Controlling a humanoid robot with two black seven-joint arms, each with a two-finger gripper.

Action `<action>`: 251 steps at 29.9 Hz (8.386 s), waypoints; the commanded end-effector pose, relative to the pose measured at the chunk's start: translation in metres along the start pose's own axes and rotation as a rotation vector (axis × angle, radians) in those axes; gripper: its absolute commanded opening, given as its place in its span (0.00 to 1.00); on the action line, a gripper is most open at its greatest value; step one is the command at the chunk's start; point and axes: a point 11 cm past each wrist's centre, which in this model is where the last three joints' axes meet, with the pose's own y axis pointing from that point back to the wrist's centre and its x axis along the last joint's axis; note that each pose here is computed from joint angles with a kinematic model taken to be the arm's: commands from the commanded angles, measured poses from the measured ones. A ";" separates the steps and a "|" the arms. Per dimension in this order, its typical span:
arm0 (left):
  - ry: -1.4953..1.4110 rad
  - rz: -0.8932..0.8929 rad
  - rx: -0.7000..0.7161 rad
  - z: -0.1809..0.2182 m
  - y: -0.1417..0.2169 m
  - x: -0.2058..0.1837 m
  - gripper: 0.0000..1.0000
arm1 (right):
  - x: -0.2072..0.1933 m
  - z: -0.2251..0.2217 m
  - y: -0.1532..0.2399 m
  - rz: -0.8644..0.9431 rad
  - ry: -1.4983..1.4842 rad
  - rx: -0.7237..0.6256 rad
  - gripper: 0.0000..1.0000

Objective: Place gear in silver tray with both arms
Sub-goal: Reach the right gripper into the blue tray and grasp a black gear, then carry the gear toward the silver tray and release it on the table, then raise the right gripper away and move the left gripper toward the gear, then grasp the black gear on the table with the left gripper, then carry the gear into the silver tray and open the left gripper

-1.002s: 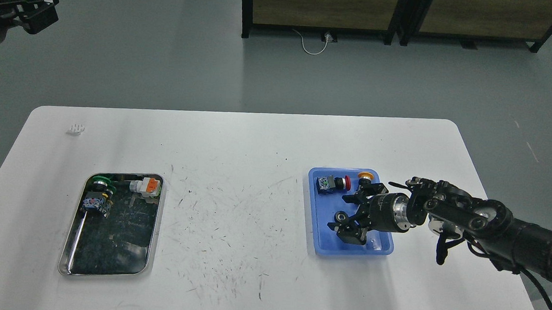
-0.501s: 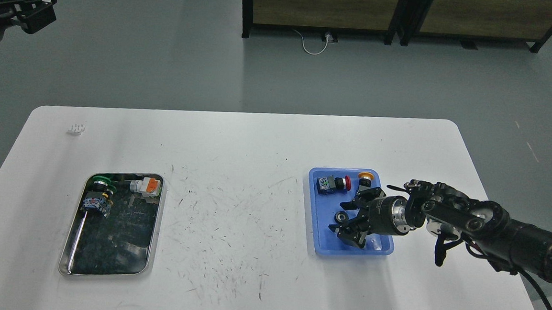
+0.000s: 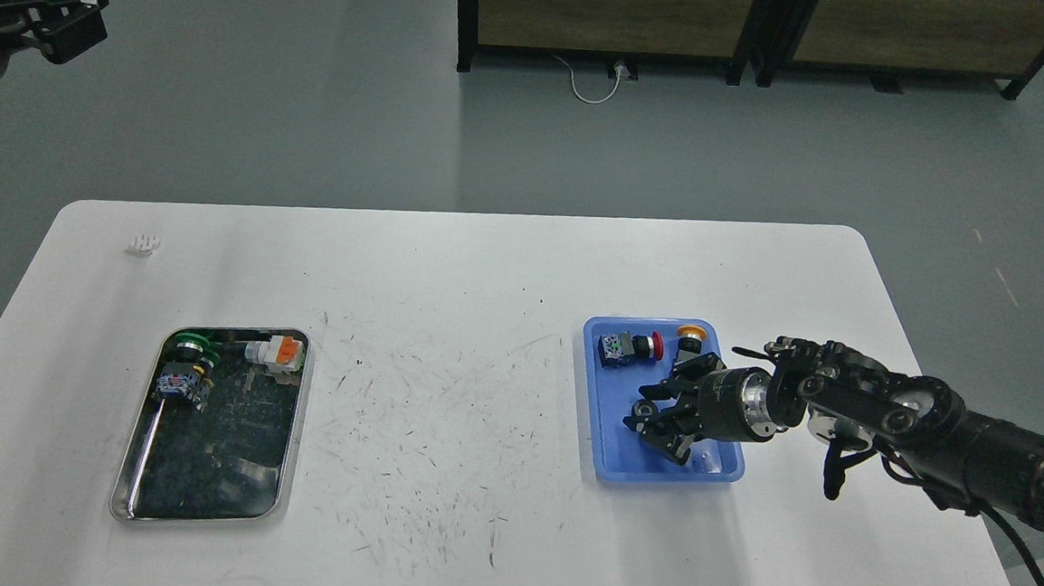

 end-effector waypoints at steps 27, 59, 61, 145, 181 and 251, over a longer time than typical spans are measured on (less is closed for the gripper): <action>-0.021 0.009 0.007 0.000 0.002 0.005 0.98 | 0.039 -0.059 0.027 0.029 0.022 0.114 0.30; -0.027 0.009 0.013 -0.003 -0.001 -0.001 0.98 | -0.108 -0.133 -0.067 -0.343 0.302 0.078 0.31; -0.028 0.009 0.010 -0.001 -0.001 -0.001 0.98 | -0.110 -0.134 -0.070 -0.345 0.309 0.076 0.32; -0.198 -0.979 0.331 -0.281 0.131 -0.364 0.98 | 0.194 -0.095 0.202 0.541 -0.087 0.307 0.80; -0.255 -0.939 0.294 -0.305 0.136 -0.347 0.60 | 0.192 -0.093 0.197 0.531 -0.085 0.298 0.80; -0.330 -0.699 0.485 -0.278 0.146 -0.134 0.25 | 0.189 -0.094 0.184 0.518 -0.085 0.292 0.80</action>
